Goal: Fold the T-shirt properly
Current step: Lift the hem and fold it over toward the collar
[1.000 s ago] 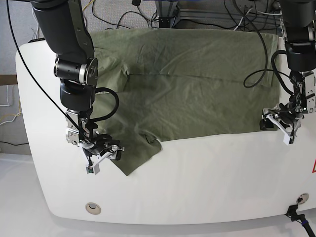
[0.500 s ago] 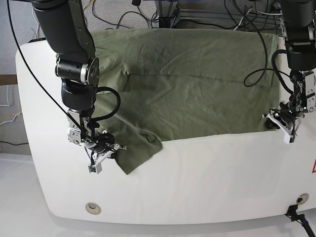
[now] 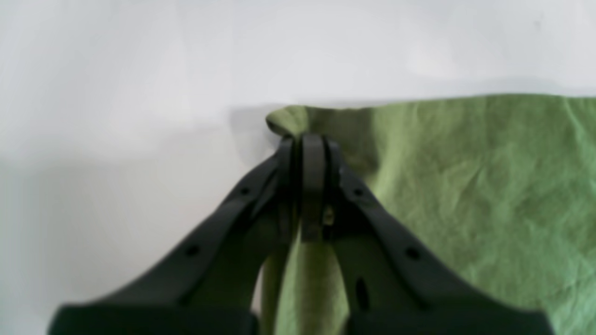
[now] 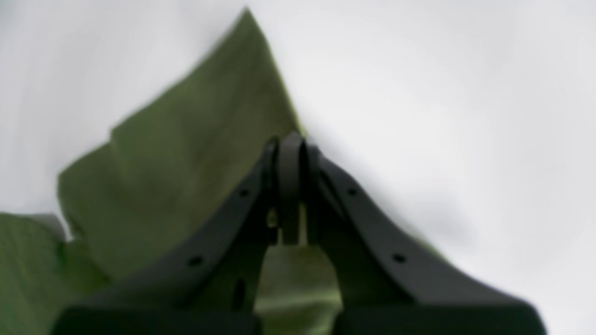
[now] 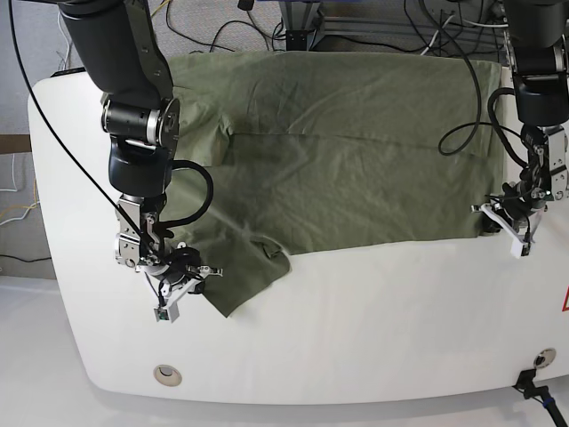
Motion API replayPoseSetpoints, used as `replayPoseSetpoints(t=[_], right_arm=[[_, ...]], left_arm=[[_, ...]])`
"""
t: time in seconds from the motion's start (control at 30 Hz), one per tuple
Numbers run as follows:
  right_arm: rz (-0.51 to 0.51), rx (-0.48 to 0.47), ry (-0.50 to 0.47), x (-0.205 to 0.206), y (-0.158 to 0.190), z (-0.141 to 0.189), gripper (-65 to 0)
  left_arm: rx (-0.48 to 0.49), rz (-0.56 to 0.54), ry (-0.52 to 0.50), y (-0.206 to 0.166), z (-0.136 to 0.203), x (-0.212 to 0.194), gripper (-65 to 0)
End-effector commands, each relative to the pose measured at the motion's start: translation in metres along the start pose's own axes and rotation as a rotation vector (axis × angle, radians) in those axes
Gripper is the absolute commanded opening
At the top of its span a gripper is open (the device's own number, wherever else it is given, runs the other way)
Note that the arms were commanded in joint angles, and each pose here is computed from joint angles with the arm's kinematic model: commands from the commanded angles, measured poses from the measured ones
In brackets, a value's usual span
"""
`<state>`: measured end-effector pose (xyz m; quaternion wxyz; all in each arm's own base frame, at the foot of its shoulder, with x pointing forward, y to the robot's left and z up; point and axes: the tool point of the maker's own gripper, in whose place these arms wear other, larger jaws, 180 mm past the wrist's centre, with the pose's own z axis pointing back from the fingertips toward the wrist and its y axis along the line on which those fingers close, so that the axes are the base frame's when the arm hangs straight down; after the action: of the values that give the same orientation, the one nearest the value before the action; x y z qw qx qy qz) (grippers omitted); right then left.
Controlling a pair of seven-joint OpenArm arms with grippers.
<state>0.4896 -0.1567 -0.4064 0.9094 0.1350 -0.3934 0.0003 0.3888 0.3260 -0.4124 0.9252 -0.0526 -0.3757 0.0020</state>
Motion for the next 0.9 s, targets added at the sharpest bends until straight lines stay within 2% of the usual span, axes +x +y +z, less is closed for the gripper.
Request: replayPoseSetpoints(t=[0.0, 0.27, 0.57, 0.87], right_arm=[[0.048, -0.010, -0.103, 0.048, -0.001, 0.016, -65.0], [0.163, -0.090, -0.070, 0.036, -0.010, 0.061, -65.0], [0.319, -0.139, -0.011, 0.019, -0.003, 0.114, -65.0], [0.434, -0.197, 0.060, -0.010, 0.002, 0.159, -65.0]], left_arm=[[0.002, -0.016, -0.102, 0.004, 0.009, 0.030, -65.0], [-0.047, -0.118, -0.224, -0.025, 0.030, 0.038, -65.0], [0.007, -0.095, -0.309, -0.006, 0.063, 0.042, -65.0], [0.005, -0.156, -0.353, -0.016, 0.090, 0.043, -65.0]])
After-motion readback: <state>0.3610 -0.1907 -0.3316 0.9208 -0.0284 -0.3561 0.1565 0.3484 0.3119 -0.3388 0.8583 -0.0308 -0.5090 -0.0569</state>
